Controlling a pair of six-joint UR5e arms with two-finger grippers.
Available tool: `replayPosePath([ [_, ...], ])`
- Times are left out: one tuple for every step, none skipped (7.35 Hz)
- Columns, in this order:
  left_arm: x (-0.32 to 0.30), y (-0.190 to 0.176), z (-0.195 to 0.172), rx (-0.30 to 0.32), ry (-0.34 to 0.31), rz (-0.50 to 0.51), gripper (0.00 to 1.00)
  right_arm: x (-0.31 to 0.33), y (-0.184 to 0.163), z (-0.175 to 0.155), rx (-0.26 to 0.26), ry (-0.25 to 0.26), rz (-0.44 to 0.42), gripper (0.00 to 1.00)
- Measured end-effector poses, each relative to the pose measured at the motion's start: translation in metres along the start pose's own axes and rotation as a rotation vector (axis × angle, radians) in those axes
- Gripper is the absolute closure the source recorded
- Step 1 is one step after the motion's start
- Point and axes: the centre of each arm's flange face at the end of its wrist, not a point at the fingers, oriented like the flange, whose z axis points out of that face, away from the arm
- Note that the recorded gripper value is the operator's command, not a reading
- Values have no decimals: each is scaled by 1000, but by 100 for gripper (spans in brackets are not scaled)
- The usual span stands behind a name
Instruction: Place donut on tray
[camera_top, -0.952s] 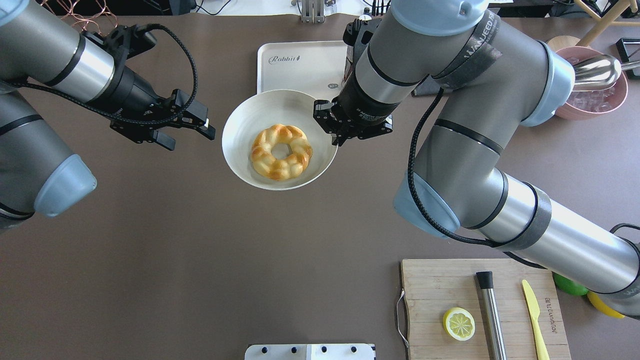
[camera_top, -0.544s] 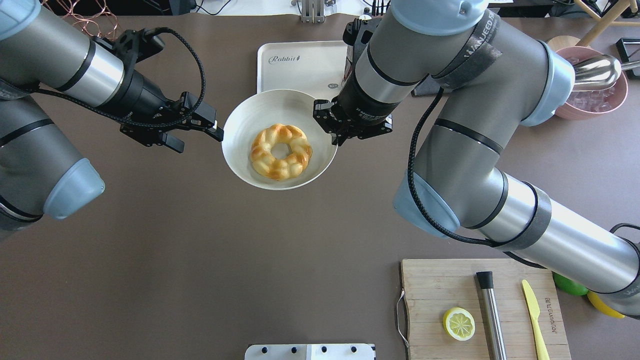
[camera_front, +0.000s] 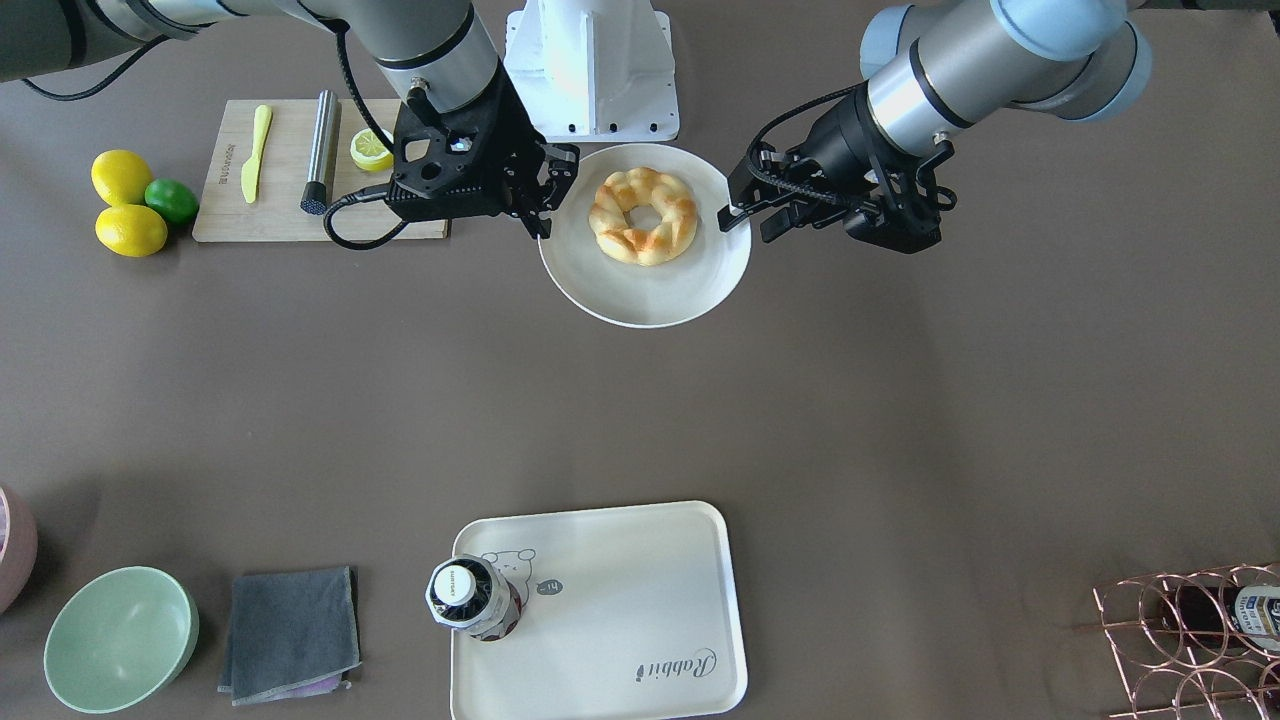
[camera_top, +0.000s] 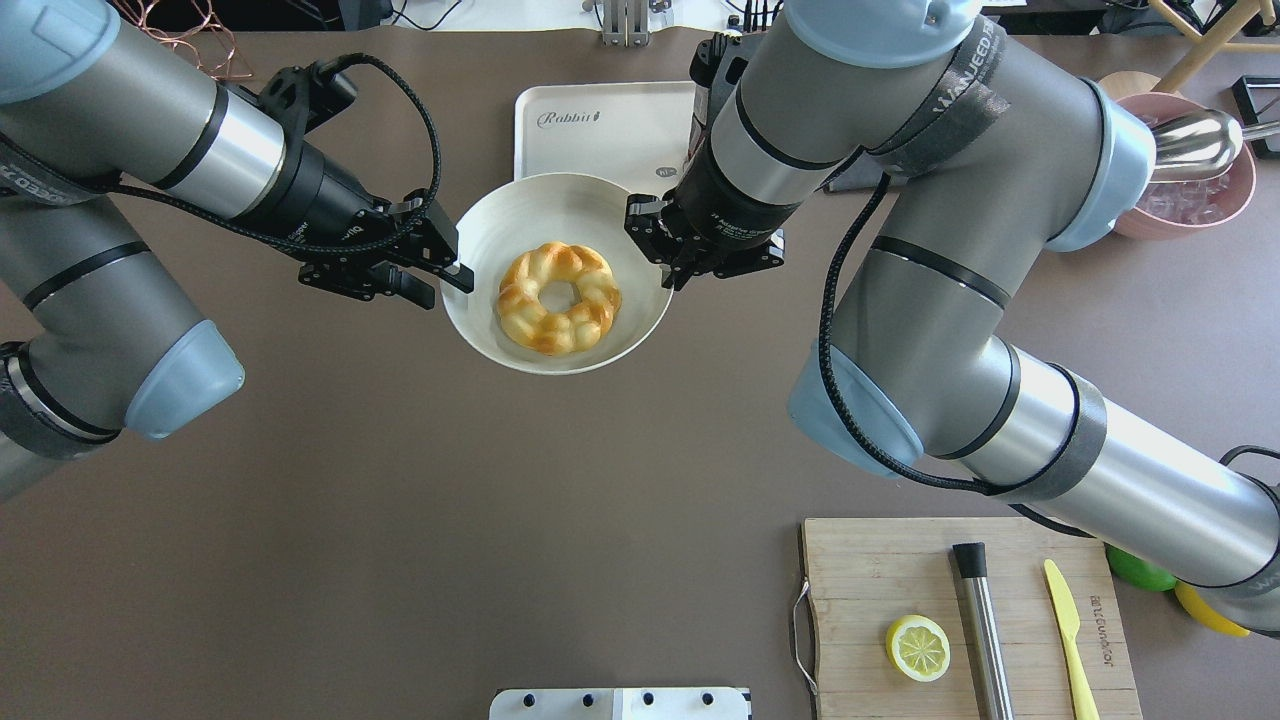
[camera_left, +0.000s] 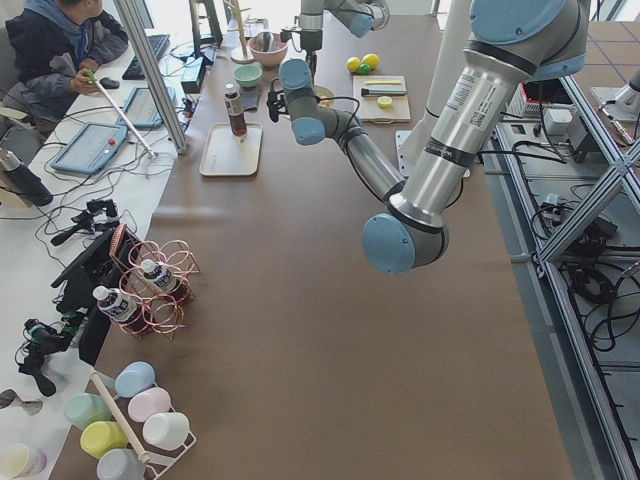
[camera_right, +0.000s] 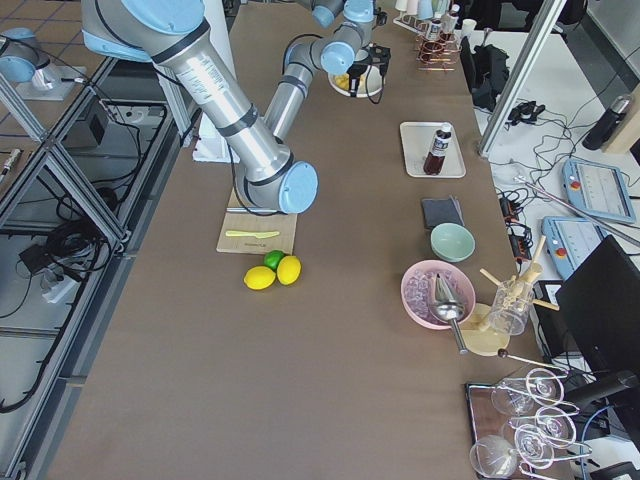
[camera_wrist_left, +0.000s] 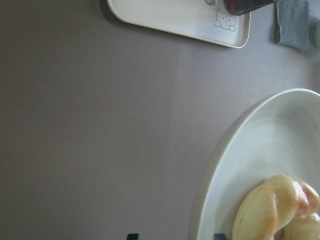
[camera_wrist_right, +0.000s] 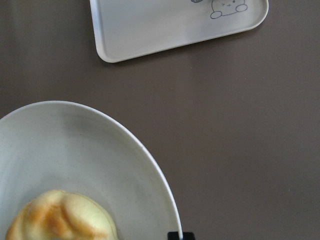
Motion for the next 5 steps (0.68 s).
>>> replayPosePath([
  [3,0,0,0,3,-6,57,-1,2,-2,1,-5,1,100],
  [4,0,-1,0,5,-8,69,-1,4,-5,2,-10,3,100],
  [5,1,-1,1,6,-8,95,-1,6,-5,1,-12,8,100],
  [6,1,-2,1,8,-10,100,-1,7,-4,0,-11,14,87],
  [7,2,-2,1,10,-15,100,0,7,-4,0,-10,18,88],
])
